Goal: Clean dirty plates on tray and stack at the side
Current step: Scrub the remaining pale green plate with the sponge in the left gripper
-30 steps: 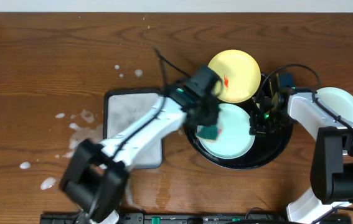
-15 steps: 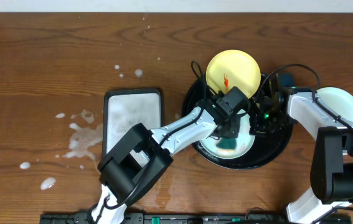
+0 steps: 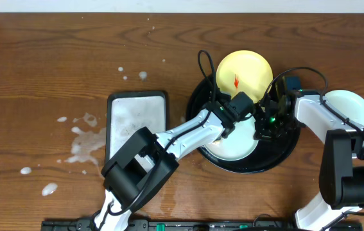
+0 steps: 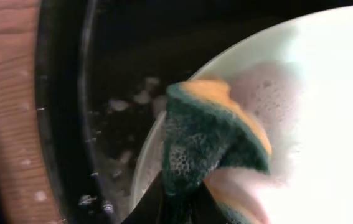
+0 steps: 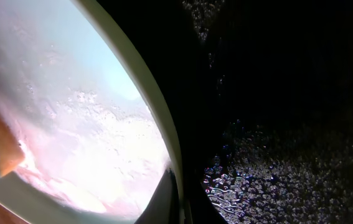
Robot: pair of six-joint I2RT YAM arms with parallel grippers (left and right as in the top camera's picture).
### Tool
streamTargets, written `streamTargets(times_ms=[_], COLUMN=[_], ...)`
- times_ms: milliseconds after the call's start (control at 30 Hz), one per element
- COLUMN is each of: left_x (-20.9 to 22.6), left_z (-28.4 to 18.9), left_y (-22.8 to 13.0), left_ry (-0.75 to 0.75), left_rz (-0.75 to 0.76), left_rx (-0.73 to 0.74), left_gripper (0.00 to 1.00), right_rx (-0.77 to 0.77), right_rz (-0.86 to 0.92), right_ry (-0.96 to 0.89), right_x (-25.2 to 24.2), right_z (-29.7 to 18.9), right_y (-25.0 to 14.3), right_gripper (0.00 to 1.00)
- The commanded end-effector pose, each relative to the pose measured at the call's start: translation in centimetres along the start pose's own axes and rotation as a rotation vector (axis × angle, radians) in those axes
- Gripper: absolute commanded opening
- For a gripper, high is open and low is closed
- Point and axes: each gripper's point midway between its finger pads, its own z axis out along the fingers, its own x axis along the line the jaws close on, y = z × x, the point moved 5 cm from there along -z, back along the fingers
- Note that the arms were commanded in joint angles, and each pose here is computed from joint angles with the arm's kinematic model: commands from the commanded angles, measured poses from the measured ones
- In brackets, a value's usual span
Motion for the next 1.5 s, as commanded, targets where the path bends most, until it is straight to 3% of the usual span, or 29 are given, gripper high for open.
streamTargets(times_ms=[0,100,200,433,533,600,800,1000,1100,1333,1467], left_x=[-2.1,-6.1,-8.5,-9.2,-7.0,-3.6,4.0,5.7,4.5,-4.1,-8.1], left_z=[2.4,0.9,-0.4,-0.4,0.8,2.0,2.8,2.0,1.9,2.4,2.9], left_y=[-2.1,-2.0,-1.7,-3.1,-3.9,-4.6,-3.3,-0.4,0.4,-0.8,-2.3], left_ry=[-0.235,-0.522,-0.659,-0.643,-0.493,-0.263,0.207,0.335,0.257,-0.368,-0.579], left_rz=[-0.080,-0.144,-0.165,-0.153,-0.168,-0.171,-0.130,-0.024,-0.044,-0.202,-0.266], left_rx=[0.180,0.247,0.257,0.278,0.291,0.271,0.102,-0.023,-0.029,0.200,0.335], left_gripper=[0.08,0.08,0.07,0.08,0.08,0.08,0.08,0.07,0.08,0.07,0.08], right_rx=[0.033,0.033,0.034,0.039,0.041,0.042,0.042,0.042,0.042,0.042,0.043], right_rz=[0.017,0.017,0.017,0.018,0.019,0.019,0.019,0.019,0.019,0.019,0.020], right_ry=[-0.107,-0.107,-0.107,-0.107,-0.107,-0.107,-0.107,-0.107,-0.107,-0.107,-0.107], right_x=[-1.9,-1.8,-1.8,-1.9,-1.9,-1.9,-1.9,-1.9,-1.9,-1.9,-1.9], right_z=[0.9,0.9,0.9,0.9,0.9,0.9,0.9,0.9,0.9,0.9,0.9], right_y=[-0.4,-0.4,-0.4,-0.5,-0.6,-0.6,-0.6,-0.6,-0.6,-0.6,-0.6], right_gripper=[0.01,0.01,0.01,0.01,0.01,0.01,0.01,0.01,0.01,0.01,0.01])
